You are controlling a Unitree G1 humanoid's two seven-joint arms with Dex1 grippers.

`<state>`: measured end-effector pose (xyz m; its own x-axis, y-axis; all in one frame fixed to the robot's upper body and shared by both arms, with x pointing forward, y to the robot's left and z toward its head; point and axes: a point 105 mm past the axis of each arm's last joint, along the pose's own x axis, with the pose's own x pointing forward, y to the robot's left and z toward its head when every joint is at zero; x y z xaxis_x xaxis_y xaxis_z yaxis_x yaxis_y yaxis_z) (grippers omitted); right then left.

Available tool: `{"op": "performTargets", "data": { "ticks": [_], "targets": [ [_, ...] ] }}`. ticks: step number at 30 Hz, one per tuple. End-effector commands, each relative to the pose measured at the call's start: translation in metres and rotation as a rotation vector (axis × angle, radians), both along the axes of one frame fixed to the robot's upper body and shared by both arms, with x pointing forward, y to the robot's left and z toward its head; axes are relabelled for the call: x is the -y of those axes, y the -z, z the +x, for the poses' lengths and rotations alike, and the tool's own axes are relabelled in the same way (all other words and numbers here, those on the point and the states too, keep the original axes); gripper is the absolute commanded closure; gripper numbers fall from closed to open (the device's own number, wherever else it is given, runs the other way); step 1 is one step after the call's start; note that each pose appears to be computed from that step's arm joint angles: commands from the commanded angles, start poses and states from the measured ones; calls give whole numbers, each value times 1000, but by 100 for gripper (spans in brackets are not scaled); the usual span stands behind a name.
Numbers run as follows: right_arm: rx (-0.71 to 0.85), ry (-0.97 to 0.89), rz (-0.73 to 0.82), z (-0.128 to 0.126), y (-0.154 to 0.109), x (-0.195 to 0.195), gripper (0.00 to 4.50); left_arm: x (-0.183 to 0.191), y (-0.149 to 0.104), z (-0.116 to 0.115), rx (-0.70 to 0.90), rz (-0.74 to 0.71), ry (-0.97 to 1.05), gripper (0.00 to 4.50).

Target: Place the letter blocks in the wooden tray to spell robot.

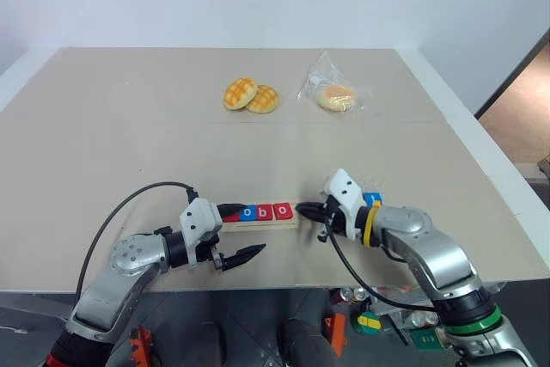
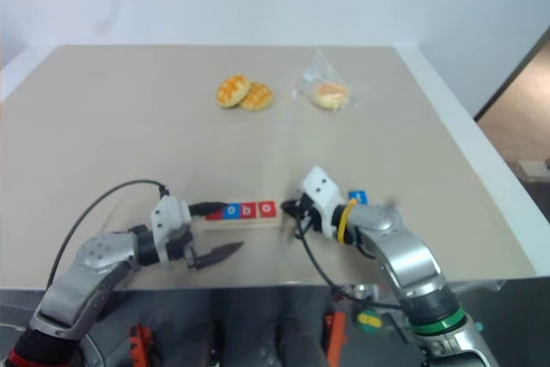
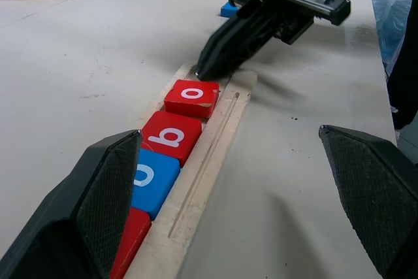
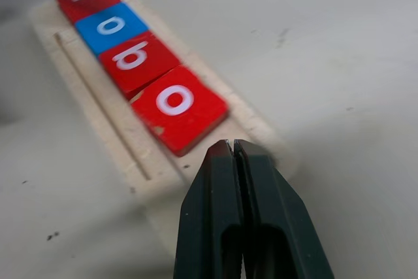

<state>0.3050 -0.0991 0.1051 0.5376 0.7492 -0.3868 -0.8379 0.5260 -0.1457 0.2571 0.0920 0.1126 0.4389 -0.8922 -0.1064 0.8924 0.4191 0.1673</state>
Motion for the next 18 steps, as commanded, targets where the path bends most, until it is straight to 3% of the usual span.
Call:
{"op": "performTargets", "data": {
  "ticks": [1,18],
  "targets": [
    [36,-39,8,-5,-9,-7,446,1,-9,1,48,-5,6,0],
    [47,-55,11,-4,-14,-12,446,3,-9,2,54,2,12,0]
  ]
}}
